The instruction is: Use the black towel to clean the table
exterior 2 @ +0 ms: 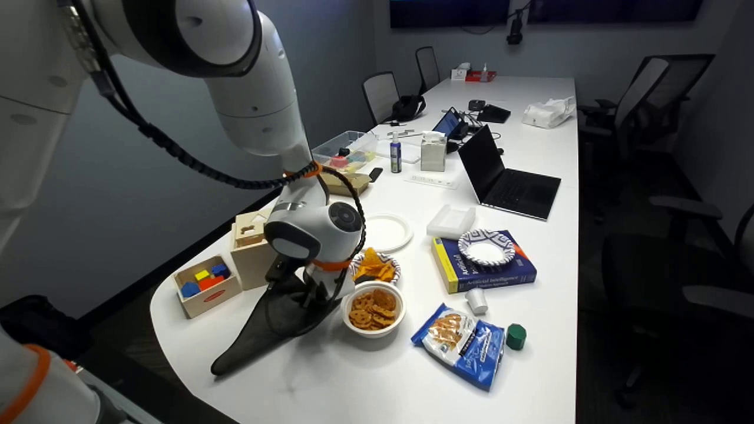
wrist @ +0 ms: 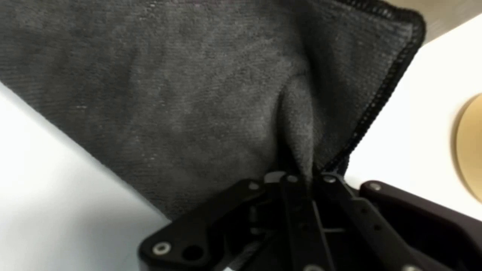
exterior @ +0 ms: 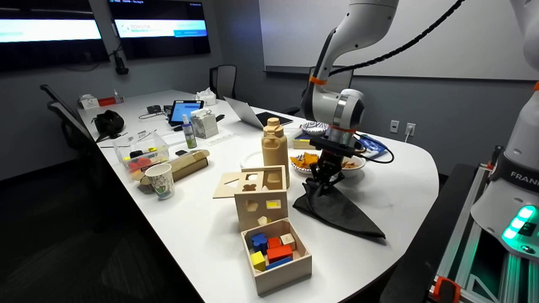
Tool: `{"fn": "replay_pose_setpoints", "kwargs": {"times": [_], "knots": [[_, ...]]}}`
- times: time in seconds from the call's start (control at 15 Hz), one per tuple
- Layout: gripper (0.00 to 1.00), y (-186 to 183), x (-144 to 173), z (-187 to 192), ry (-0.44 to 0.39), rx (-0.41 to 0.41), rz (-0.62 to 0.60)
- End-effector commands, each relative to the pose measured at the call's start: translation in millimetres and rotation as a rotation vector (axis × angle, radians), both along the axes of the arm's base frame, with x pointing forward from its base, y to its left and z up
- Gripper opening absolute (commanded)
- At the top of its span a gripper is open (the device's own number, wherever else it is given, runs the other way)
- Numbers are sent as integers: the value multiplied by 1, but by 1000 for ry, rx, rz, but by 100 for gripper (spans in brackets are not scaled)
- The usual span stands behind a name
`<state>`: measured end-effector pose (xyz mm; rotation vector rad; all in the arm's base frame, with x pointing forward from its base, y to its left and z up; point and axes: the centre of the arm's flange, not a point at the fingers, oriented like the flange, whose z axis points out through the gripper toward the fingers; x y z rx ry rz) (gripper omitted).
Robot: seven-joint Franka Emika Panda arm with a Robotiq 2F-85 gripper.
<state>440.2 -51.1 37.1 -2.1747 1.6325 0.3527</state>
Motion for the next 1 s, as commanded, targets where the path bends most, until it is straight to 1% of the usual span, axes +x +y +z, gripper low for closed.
{"fn": "replay_pose_setpoints", "kwargs": {"times": [0.0,0.27,0.47,0.73,0.93], "knots": [[1,26,16,-19,-2,110,110],[1,55,-15,-27,39,211,146],[1,72,-43,-32,80,259,133],[1,77,-83,-37,159,292,53],[1,70,-114,-38,224,306,-33]]}}
